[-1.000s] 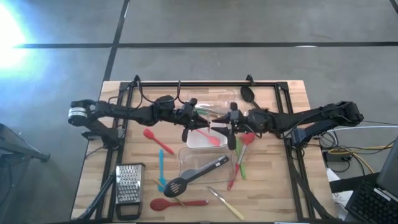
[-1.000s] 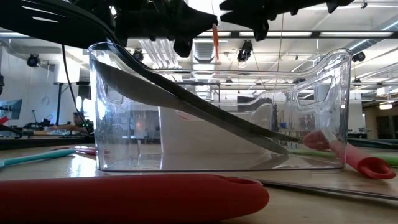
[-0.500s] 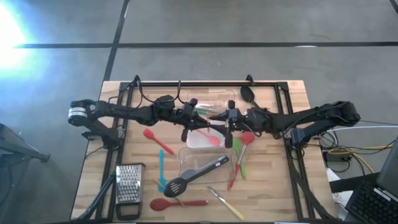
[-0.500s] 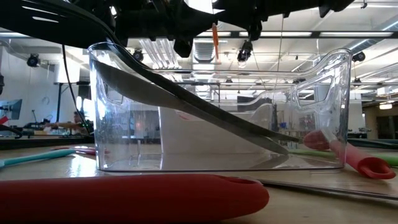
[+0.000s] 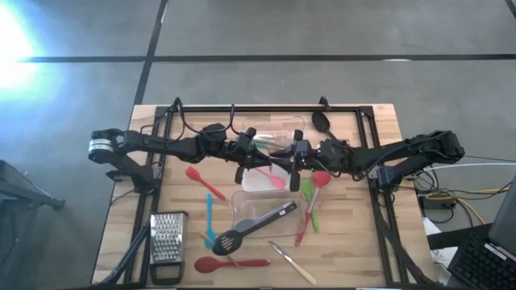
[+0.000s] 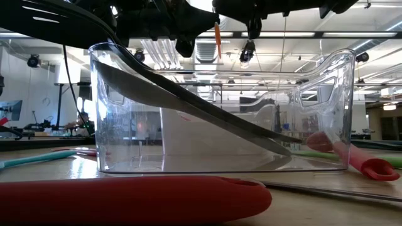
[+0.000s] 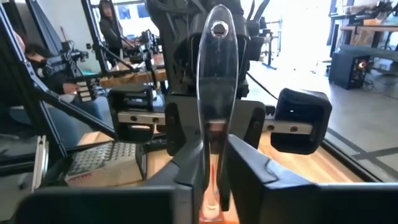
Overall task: Pick & Place Kitchen Items
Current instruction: Put the orange spatula into the white bin
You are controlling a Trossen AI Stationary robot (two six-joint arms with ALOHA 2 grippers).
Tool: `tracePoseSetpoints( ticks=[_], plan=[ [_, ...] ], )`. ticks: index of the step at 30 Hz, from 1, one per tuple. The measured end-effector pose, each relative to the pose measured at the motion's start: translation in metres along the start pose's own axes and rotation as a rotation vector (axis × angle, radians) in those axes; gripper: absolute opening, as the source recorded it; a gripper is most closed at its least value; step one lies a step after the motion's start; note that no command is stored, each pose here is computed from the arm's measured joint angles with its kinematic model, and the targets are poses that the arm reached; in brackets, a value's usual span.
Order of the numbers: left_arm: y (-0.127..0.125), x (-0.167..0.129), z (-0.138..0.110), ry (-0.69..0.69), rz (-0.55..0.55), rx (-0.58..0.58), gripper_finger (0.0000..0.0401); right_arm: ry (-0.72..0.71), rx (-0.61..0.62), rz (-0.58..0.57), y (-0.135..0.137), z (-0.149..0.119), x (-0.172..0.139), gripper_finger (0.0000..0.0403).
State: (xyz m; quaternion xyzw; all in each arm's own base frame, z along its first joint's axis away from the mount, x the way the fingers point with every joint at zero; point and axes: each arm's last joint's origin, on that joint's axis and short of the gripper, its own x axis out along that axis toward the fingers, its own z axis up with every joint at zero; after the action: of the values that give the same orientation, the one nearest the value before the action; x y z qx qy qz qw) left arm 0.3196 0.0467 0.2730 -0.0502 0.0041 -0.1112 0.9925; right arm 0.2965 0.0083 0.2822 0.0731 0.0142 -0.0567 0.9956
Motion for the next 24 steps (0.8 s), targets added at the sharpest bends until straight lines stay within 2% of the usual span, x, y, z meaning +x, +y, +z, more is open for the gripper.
tracePoseSetpoints(
  ticks=[4,12,14,20,24],
  plan=[
    [-0.0001,0.0000,0.0000,0.001,-0.002,0.001,0.0032,0.000,-0.007,-0.001,0.0000,0.0000,0.0000,0.0026],
    [0.0000,0.0000,-0.0002,0.002,-0.002,-0.002,0.0032,0.001,0.018,0.010,-0.0002,0.0001,0.0001,0.0022],
    [-0.0002,0.0000,-0.0003,0.003,-0.003,-0.002,0.0032,0.004,0.034,0.026,0.0001,0.0000,0.0001,0.0036],
    [0.0002,0.0000,-0.0005,0.004,0.002,-0.003,0.0032,0.002,0.054,0.024,0.0000,0.0002,0.0001,0.0110],
    [0.0004,0.0000,-0.0002,0.001,0.004,-0.003,0.0032,0.001,0.054,0.025,0.0003,0.0003,0.0001,0.0122]
  ],
)
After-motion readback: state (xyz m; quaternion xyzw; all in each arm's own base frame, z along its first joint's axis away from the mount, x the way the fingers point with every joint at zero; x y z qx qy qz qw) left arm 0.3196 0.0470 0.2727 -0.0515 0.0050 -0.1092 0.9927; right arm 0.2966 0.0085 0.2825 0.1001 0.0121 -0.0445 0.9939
